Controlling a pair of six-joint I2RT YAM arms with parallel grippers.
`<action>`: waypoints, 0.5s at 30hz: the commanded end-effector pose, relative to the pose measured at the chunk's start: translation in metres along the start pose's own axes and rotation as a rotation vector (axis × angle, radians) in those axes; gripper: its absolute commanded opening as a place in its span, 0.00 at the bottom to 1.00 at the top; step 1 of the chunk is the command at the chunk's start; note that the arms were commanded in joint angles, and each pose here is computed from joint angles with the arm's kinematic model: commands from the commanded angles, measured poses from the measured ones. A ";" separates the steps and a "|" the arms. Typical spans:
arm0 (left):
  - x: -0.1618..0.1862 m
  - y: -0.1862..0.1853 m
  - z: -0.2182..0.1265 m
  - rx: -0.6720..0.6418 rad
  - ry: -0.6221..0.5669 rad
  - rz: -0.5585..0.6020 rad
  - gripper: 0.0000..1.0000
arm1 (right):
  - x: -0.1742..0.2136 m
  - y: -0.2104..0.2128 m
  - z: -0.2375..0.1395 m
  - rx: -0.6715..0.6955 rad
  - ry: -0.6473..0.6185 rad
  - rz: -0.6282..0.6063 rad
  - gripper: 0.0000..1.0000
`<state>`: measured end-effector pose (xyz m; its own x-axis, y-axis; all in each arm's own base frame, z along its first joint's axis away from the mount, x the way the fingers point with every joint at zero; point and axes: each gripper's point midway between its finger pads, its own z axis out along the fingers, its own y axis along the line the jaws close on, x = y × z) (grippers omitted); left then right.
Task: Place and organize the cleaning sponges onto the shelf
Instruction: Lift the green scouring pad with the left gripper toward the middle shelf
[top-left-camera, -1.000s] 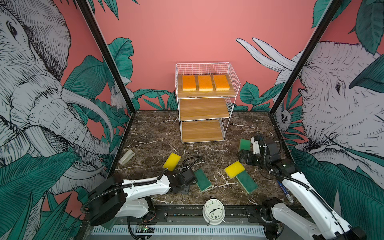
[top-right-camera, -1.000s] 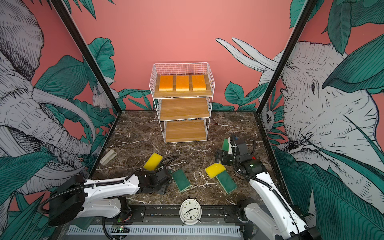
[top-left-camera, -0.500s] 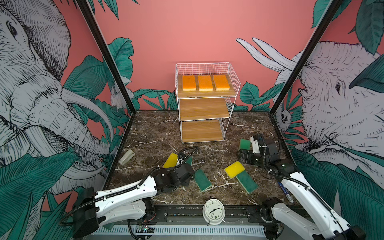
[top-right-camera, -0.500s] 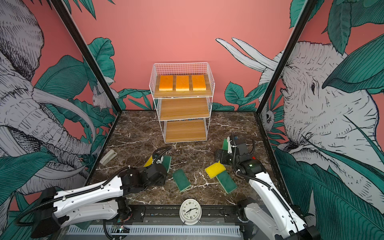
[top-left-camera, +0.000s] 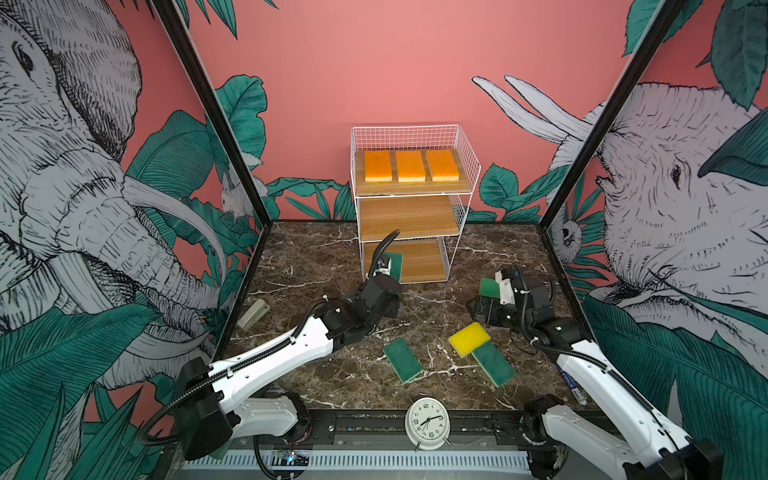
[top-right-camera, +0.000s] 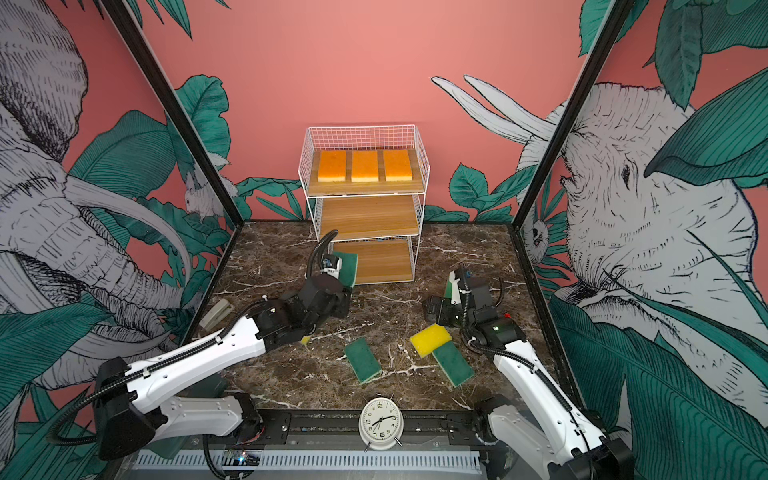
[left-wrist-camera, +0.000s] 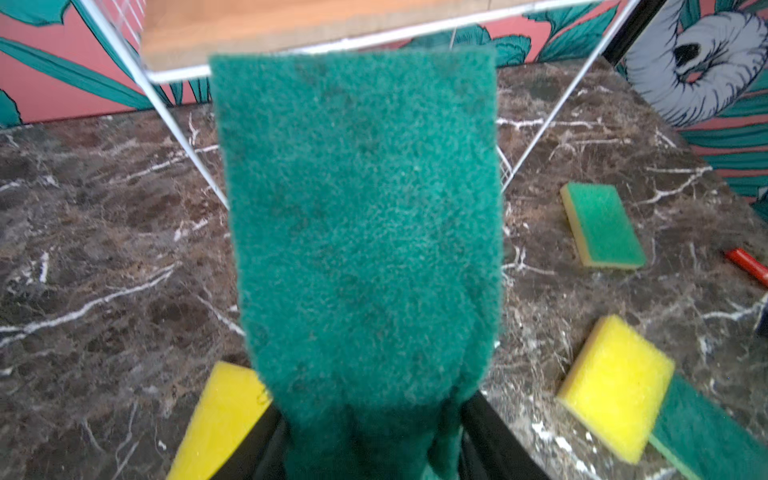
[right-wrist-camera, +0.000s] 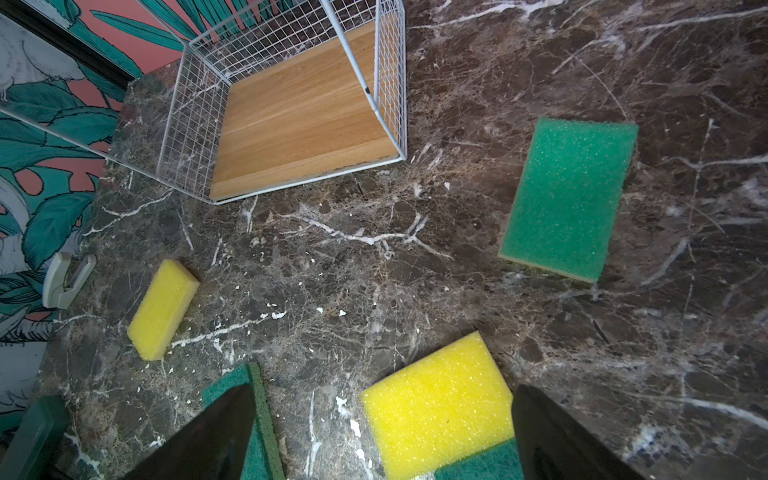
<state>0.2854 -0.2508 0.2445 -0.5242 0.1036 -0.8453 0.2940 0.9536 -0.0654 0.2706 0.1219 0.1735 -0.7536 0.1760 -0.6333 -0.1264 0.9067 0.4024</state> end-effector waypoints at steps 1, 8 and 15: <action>-0.045 -0.011 -0.001 0.025 -0.104 0.051 0.55 | -0.008 0.007 0.002 -0.040 -0.038 0.006 0.99; -0.074 0.002 0.015 -0.062 -0.169 0.013 0.54 | -0.008 0.010 0.007 -0.064 -0.026 0.010 0.99; -0.091 0.027 0.013 -0.133 -0.224 -0.025 0.54 | -0.013 0.014 0.005 -0.069 -0.033 -0.012 0.99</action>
<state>0.3449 -0.2485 0.2814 -0.4087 0.0833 -0.9088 0.2073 0.9783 -0.0035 0.2758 0.1312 0.1723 -0.7556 0.1787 -0.6301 -0.1521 0.8879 0.4342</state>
